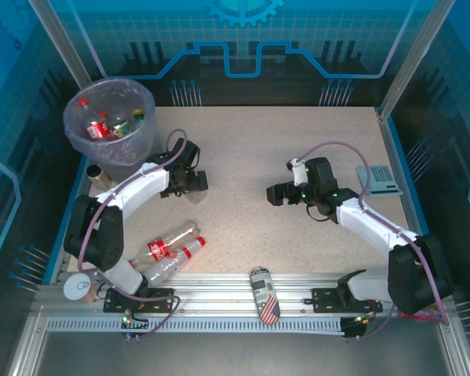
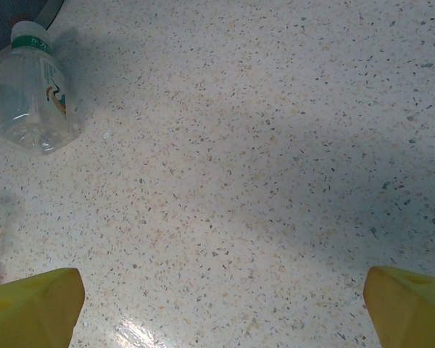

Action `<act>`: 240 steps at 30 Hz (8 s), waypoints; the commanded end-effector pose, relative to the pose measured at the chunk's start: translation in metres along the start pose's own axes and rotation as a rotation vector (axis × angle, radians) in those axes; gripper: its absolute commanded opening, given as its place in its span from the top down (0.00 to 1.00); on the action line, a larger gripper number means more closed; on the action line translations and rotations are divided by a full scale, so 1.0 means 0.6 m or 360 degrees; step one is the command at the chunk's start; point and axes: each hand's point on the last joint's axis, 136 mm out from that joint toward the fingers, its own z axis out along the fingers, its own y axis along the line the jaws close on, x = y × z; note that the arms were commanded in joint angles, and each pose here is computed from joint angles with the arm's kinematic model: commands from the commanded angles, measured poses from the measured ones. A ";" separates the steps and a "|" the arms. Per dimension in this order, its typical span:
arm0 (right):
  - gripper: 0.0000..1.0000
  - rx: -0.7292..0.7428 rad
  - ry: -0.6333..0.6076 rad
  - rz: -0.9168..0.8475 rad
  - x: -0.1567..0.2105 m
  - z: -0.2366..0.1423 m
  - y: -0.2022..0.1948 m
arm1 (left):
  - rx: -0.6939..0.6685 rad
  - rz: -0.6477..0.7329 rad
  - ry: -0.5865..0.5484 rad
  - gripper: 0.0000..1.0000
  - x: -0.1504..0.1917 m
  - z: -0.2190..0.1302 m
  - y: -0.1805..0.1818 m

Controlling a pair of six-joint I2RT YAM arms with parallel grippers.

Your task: Put the plastic bottles in the bin

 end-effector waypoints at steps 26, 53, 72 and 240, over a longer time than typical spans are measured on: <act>0.00 0.0049 -0.0009 0.0036 0.016 -0.033 -0.009 | -0.0002 -0.0233 -0.0103 0.35 -0.014 0.082 -0.026; 0.00 0.0132 -0.0043 0.0111 0.015 -0.035 -0.033 | 0.0847 -0.0065 -0.0442 0.96 -0.207 -0.351 -0.056; 0.00 0.0147 -0.0052 0.0125 0.028 -0.035 -0.045 | 0.0926 -0.0772 -0.0660 1.00 -0.357 -0.385 0.198; 0.33 0.0251 0.1039 -0.0082 0.304 0.019 0.292 | 0.0196 0.0061 0.0699 0.39 0.162 0.095 0.032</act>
